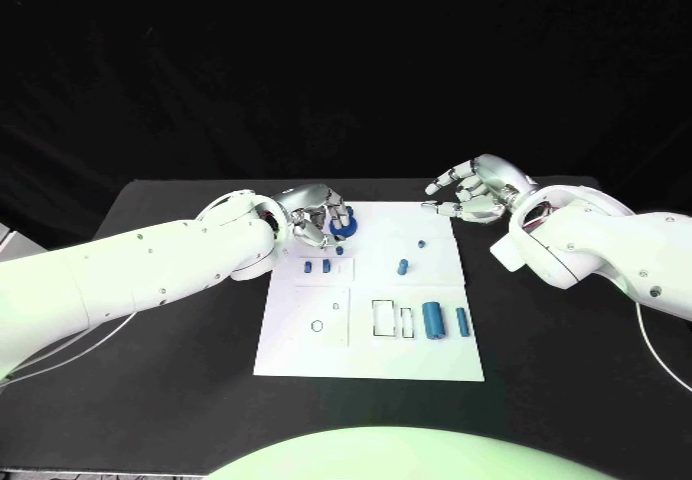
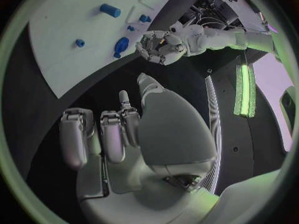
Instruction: Assemble the parts on the task board
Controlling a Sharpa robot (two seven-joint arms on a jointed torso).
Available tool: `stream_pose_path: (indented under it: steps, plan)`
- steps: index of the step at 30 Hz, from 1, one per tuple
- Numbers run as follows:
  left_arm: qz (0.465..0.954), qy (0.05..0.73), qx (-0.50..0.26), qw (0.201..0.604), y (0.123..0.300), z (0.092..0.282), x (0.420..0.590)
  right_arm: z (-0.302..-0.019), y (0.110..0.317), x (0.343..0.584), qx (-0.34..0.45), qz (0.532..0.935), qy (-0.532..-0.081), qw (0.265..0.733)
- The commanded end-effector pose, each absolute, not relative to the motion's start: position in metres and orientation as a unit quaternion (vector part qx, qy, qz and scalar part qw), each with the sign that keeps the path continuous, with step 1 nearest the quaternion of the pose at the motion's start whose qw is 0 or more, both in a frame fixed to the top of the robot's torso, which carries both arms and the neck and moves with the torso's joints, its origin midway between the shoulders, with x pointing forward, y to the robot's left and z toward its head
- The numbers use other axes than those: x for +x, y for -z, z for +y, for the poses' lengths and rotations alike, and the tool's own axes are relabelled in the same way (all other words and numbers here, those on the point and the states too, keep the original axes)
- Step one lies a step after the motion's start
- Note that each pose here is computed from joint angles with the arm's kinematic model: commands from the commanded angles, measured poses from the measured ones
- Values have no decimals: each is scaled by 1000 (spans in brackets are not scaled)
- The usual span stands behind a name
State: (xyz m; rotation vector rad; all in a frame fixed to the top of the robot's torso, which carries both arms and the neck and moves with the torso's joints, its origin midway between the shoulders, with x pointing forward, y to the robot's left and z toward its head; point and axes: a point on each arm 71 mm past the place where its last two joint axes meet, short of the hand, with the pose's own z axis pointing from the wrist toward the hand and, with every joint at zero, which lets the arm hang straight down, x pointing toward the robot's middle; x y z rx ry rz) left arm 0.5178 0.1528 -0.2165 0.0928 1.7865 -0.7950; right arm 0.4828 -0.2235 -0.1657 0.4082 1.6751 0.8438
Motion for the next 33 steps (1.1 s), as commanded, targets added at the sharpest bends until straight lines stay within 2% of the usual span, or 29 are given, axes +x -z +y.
stream_pose_path:
  steps: [1, 9, 33]
  plan:
    - [769, 302, 98, 555, 222, 148, 517, -222, 165, 482, 169, 713, -365, 574]
    - [789, 273, 117, 538, 229, 144, 519, -222, 165, 483, 169, 712, -366, 575]
    - [807, 251, 130, 519, 237, 135, 524, -220, 165, 483, 168, 711, -367, 576]
